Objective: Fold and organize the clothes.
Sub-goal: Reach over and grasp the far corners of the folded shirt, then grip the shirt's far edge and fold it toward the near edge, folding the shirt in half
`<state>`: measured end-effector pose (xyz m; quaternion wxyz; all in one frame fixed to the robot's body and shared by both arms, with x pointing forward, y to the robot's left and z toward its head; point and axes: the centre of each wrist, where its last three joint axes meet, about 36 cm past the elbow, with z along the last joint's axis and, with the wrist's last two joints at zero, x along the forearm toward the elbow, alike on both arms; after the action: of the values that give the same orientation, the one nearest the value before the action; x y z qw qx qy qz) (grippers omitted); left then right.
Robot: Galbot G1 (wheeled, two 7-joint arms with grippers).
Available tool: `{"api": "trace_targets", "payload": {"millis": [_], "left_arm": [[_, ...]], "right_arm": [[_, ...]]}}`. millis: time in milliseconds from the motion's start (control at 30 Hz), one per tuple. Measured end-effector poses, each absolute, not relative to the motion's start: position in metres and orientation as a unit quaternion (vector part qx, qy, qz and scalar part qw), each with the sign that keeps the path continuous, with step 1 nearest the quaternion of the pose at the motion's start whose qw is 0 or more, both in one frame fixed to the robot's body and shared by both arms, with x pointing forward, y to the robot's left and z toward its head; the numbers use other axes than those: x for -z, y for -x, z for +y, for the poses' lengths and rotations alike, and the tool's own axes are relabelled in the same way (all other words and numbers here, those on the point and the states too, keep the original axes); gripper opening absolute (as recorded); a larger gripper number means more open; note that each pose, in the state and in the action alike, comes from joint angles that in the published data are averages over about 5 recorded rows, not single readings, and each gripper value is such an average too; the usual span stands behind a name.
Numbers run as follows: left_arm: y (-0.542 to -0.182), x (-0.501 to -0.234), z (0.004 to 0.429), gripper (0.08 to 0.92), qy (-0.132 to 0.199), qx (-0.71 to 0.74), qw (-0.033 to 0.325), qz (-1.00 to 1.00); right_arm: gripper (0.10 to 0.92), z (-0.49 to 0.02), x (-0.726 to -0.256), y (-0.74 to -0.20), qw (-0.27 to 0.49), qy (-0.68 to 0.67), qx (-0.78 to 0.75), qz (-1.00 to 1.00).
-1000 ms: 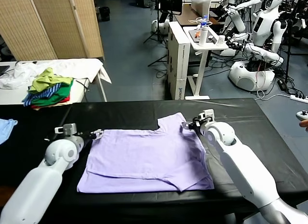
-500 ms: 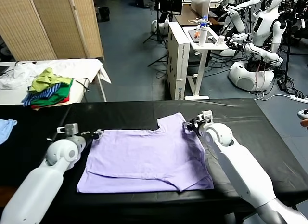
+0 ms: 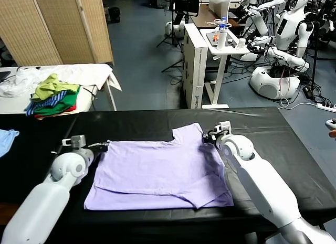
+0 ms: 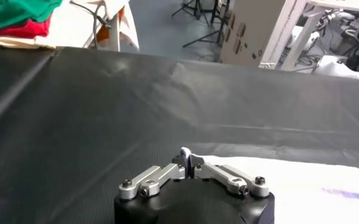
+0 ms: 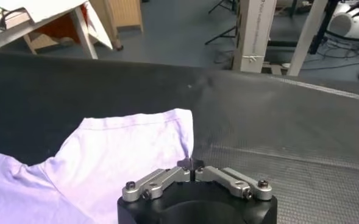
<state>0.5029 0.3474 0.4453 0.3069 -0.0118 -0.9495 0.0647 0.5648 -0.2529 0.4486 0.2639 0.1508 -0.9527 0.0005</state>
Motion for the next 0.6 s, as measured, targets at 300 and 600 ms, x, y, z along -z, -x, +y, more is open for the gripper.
{"api": "trace_targets", "payload": {"millis": [300, 600], "left_arm": [[-0.479, -0.462, 0.351, 0.155, 0.018, -0.057, 0.288, -0.956], [-0.431, -0.477, 0.344, 0.151, 0.039, -0.021, 0.266, -0.963]], "right_arm": [[0.139, -0.270, -0.460, -0.528, 0.253, -0.148, 0.009, -0.956], [0.139, -0.280, -0.483, -0.471, 0.238, -0.159, 0.006, -0.958]]}}
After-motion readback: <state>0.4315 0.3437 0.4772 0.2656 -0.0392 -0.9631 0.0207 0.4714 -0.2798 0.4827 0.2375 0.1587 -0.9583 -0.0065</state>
